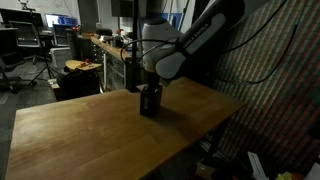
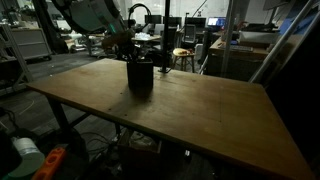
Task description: Put the white towel in the black box
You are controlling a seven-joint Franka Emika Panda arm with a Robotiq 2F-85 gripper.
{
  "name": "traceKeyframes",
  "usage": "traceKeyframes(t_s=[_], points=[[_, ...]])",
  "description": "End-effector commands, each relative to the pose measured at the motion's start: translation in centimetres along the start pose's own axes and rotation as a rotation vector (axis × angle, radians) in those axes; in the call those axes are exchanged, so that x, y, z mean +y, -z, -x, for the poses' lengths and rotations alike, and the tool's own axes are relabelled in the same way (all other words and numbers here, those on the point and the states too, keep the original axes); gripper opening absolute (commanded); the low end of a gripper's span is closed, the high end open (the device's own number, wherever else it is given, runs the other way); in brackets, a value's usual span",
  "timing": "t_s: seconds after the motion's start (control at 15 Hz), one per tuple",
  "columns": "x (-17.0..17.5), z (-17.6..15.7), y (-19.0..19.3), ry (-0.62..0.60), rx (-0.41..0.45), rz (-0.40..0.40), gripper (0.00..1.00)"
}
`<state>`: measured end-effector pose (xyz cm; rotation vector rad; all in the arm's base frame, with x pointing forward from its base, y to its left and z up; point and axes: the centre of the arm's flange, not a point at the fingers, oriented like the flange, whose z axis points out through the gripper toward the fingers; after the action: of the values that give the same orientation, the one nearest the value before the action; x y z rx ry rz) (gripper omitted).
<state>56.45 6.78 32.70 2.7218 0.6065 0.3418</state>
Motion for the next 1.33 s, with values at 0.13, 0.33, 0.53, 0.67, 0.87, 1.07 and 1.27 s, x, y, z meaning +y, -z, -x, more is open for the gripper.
traceKeyframes(t_s=[0.13,0.33,0.53,0.67,0.87,1.07,1.27], points=[[0.6,-0.6,1.7,-0.004,0.03,0.014,0.08],[0.8,-0.7,2.3,-0.004,0.044,0.017,0.08],[1.3,-0.7,3.3,-0.014,0.062,0.024,0.08],[1.7,-0.7,4.1,-0.021,0.073,0.03,0.08],[2.2,-0.5,5.3,-0.038,0.091,0.038,0.08],[2.8,0.0,6.3,-0.066,0.107,0.043,0.08],[3.6,0.6,7.3,-0.127,0.115,0.006,0.08]])
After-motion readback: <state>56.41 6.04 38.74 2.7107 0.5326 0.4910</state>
